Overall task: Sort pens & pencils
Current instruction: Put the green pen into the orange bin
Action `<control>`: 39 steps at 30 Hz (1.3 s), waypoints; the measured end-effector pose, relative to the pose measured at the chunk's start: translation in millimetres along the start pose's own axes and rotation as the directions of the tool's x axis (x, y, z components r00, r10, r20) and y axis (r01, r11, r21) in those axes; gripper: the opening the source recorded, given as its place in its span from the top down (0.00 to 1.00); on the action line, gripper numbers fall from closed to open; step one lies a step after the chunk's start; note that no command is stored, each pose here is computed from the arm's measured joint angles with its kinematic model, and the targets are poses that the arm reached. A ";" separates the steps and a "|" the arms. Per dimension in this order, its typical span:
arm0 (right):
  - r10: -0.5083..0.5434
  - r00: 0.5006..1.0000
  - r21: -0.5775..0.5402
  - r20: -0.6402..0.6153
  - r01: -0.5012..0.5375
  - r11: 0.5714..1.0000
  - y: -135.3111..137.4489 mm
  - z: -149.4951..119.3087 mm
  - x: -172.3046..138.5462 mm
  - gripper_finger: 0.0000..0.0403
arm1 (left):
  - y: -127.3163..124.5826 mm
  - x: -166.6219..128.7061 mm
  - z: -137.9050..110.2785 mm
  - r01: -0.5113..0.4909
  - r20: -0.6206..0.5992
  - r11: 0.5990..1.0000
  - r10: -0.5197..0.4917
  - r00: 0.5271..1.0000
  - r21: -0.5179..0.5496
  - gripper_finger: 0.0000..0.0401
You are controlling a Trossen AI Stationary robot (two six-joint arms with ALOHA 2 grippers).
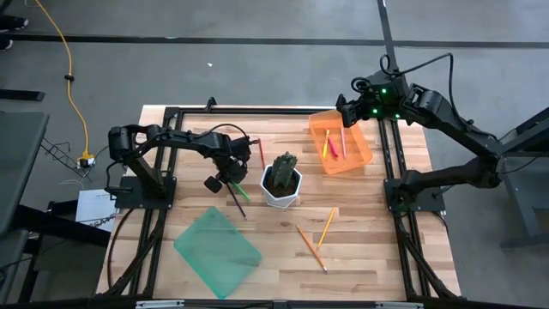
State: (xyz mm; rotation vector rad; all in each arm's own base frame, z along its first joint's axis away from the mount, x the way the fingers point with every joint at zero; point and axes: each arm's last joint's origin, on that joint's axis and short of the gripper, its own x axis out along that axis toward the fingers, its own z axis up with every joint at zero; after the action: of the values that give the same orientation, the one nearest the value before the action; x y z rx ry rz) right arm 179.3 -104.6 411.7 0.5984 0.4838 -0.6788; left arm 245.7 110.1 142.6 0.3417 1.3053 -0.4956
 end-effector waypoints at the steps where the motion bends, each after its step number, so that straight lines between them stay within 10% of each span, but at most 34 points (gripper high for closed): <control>1: 0.000 1.000 0.000 0.000 0.000 1.000 0.0 0.0 0.0 0.73 | 0.0 0.0 0.0 0.000 0.000 1.000 0.000 1.000 0.000 0.80; 39: -0.020 1.000 0.000 0.010 0.020 1.000 -0.6 0.3 0.1 0.73 | -10.7 12.1 1.2 -0.030 -0.036 0.998 0.028 0.999 -0.057 0.83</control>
State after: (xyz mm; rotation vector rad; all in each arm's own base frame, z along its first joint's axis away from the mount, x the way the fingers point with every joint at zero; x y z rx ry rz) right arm 179.0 -105.3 411.7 0.5901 0.4812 -0.7009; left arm 243.2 98.5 131.5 0.3219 1.3445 -0.4282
